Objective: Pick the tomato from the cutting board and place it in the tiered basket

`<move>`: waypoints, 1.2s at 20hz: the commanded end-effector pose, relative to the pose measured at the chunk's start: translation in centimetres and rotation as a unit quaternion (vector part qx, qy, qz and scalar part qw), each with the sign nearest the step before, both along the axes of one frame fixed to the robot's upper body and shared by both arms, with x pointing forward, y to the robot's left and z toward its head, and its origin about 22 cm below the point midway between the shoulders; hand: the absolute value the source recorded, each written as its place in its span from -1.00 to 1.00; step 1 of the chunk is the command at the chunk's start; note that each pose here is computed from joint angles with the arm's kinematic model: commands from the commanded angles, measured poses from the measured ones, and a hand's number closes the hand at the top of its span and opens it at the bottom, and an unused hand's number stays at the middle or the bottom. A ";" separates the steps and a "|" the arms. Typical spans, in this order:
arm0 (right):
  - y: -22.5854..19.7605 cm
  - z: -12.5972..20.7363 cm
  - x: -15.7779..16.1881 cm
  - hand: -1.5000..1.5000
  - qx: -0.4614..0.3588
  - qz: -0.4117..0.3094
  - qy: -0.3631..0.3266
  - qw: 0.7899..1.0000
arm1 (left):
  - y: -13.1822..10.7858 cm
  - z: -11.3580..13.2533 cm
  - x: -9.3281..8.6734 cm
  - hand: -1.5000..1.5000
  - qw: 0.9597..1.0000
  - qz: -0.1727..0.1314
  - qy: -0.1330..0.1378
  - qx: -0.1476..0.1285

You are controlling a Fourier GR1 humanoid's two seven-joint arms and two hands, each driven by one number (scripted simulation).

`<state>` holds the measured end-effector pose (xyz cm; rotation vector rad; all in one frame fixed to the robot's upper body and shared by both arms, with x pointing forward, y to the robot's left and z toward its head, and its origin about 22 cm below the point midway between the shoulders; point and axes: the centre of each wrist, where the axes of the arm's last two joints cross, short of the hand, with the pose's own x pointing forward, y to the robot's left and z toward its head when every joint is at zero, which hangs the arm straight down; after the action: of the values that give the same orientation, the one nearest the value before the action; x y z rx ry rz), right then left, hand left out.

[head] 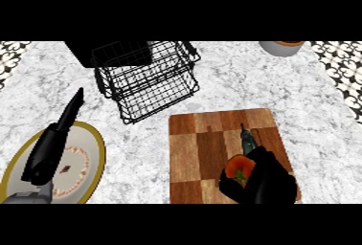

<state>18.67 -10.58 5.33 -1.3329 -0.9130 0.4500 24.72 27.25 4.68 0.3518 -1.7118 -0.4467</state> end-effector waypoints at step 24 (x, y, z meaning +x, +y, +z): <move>2.5 14.4 2.2 1.00 0.023 -0.050 -0.208 0.976 | -3.0 1.8 2.1 0.00 0.997 -0.068 -0.020 0.005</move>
<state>19.08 -8.80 18.08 -1.4664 -1.3783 0.2222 26.47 25.07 6.22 0.2786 -1.7734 -0.5301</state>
